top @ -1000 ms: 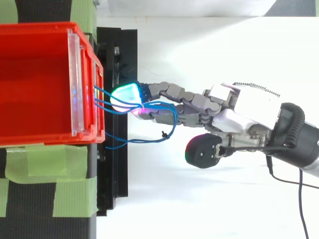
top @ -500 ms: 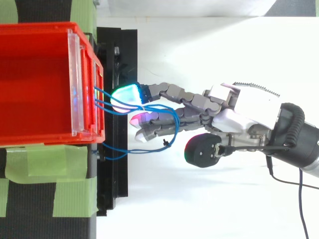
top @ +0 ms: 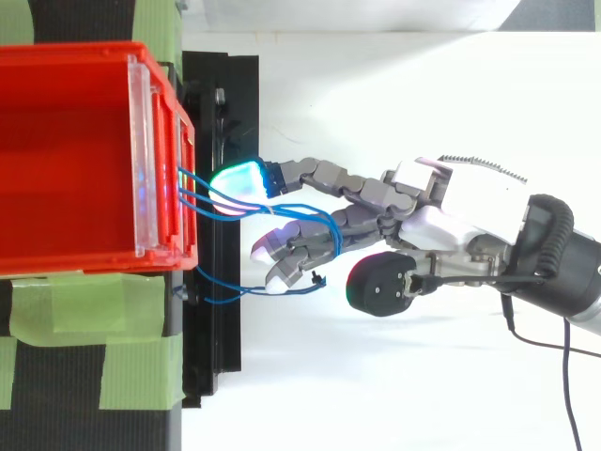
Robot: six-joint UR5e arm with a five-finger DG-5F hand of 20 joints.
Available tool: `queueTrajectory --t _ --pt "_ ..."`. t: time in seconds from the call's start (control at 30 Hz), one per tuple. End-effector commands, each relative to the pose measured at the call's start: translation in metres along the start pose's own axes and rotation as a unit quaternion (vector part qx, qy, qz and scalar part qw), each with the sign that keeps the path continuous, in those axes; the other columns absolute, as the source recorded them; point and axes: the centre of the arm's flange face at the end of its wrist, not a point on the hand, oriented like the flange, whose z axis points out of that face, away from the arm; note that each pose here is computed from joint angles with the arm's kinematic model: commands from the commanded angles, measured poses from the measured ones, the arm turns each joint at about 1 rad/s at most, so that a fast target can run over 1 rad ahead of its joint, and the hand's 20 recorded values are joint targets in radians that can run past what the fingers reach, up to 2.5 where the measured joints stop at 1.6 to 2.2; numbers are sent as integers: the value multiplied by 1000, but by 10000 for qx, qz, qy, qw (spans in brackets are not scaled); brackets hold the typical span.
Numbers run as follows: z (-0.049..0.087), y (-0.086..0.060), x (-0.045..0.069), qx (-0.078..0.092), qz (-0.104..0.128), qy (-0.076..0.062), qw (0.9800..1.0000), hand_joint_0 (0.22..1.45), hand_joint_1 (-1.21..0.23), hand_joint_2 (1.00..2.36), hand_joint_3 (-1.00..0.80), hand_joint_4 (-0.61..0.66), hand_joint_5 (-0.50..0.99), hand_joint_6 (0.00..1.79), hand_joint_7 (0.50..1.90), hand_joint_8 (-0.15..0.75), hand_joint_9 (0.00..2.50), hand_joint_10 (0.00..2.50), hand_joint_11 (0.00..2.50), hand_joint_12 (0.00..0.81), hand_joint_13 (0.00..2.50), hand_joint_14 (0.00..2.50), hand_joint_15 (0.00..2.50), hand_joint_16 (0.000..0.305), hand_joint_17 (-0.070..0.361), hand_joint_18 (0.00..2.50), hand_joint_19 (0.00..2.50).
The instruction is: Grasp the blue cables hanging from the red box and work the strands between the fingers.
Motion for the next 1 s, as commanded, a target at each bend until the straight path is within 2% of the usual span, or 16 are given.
queueTrajectory --t 0.0,0.23,0.53,0.73,0.87,0.97 --pt "0 0 0 0 -2 0 10000 765 -521 1000 -1000 271 -238 6 678 442 596 11 489 430 843 15 486 54 121 773 178" --pt "0 0 0 0 51 0 10000 771 -522 1000 -1000 273 -228 6 679 446 644 12 589 428 910 15 587 55 123 835 243" --pt "0 0 0 0 59 0 10000 774 -522 1000 -1000 280 -212 6 690 455 773 12 1008 451 1027 18 803 57 129 909 347" --pt "0 0 0 0 59 8 10000 776 -524 1000 -1000 286 -194 7 695 444 864 5 1316 460 1117 18 1071 62 140 992 460" --pt "0 0 0 0 59 8 10000 778 -526 1000 -1000 292 -181 6 701 442 901 0 1490 461 1201 9 1300 68 154 1106 672" --pt "0 0 0 0 67 8 10000 779 -529 1000 -1000 296 -164 7 706 435 887 208 1520 446 1253 1 1476 70 158 1175 800"
